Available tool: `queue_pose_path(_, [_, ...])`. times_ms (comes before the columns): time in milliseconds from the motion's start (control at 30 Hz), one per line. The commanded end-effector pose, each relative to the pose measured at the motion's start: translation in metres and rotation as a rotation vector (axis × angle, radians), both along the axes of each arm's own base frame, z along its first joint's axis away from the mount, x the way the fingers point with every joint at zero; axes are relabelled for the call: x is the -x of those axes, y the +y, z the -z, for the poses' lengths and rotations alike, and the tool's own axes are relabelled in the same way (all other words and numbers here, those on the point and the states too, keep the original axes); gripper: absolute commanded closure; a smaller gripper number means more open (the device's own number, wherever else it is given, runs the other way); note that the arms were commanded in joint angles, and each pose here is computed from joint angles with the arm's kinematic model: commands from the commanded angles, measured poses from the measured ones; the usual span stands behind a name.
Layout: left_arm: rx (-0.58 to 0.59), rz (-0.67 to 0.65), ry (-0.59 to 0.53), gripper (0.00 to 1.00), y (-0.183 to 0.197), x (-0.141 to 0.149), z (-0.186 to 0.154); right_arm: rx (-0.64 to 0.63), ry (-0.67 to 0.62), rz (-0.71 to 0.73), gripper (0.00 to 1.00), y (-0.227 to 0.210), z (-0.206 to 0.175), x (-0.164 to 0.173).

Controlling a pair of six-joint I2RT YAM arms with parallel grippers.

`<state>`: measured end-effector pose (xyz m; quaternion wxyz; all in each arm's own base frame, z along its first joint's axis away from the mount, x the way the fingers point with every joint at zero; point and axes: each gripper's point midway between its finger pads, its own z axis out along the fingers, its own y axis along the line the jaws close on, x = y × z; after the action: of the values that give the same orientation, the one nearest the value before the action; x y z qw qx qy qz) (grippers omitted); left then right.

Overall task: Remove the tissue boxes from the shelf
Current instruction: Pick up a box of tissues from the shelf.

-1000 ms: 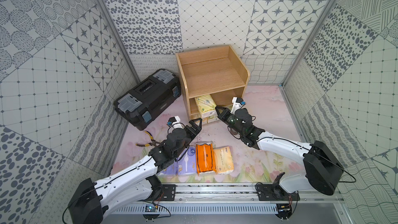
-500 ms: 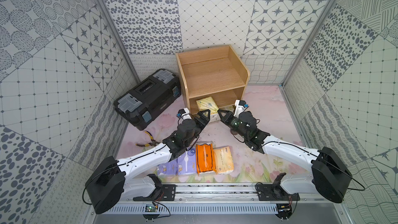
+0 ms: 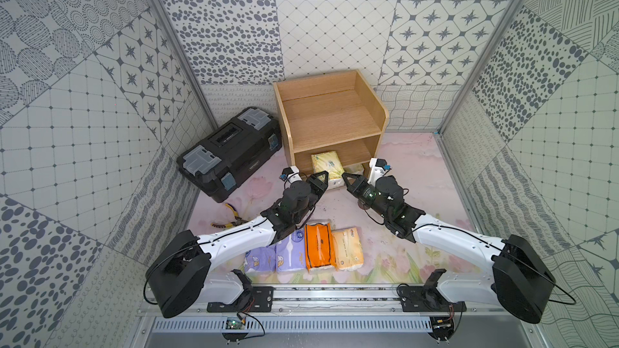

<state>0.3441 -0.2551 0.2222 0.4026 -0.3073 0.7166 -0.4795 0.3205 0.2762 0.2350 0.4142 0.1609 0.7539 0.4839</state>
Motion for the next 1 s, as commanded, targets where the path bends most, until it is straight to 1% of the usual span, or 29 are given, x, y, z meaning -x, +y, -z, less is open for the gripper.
queue_pose_path(0, [0.066,0.006,-0.059,0.58,-0.003,-0.003,-0.024,-0.019,-0.024,-0.044,1.00,0.003,-0.013,0.008])
queue_pose_path(33, [0.065,0.009,-0.058,0.59,-0.003,-0.002,-0.024,-0.012,-0.021,-0.050,0.99,0.004,-0.012,0.009])
queue_pose_path(100, [0.068,0.016,-0.060,0.61,-0.004,0.000,-0.025,-0.002,-0.026,-0.061,0.85,0.004,-0.015,0.011])
queue_pose_path(200, [0.079,0.023,-0.070,0.61,-0.002,0.003,-0.028,0.020,-0.021,-0.072,0.53,-0.004,-0.015,0.013])
queue_pose_path(267, [0.091,0.030,-0.079,0.61,-0.001,0.006,-0.030,0.018,-0.004,-0.073,0.37,-0.015,-0.012,0.013])
queue_pose_path(300, [0.094,0.037,-0.082,0.61,0.000,0.009,-0.030,0.007,0.006,-0.077,0.30,-0.021,-0.011,0.012])
queue_pose_path(367, [0.098,0.054,-0.082,0.61,0.000,0.013,-0.030,-0.011,0.027,-0.097,0.20,-0.026,-0.007,0.012])
queue_pose_path(467, [0.110,0.090,-0.088,0.61,-0.002,0.021,-0.030,-0.018,0.037,-0.166,0.10,-0.020,-0.005,0.013])
queue_pose_path(600, [0.126,0.151,-0.109,0.61,-0.008,0.032,-0.033,0.001,0.059,-0.255,0.03,-0.005,-0.002,0.013])
queue_pose_path(733, [0.142,0.219,-0.142,0.61,-0.021,0.047,-0.037,-0.019,0.069,-0.288,0.04,0.004,-0.002,0.011])
queue_pose_path(833, [0.159,0.263,-0.165,0.61,-0.031,0.058,-0.038,-0.055,0.065,-0.294,0.08,0.007,-0.006,0.009])
queue_pose_path(900, [0.166,0.285,-0.179,0.61,-0.036,0.065,-0.040,-0.078,0.062,-0.308,0.13,0.010,-0.011,0.008])
queue_pose_path(967, [0.166,0.295,-0.180,0.61,-0.039,0.070,-0.040,-0.091,0.060,-0.315,0.21,0.011,-0.013,0.009])
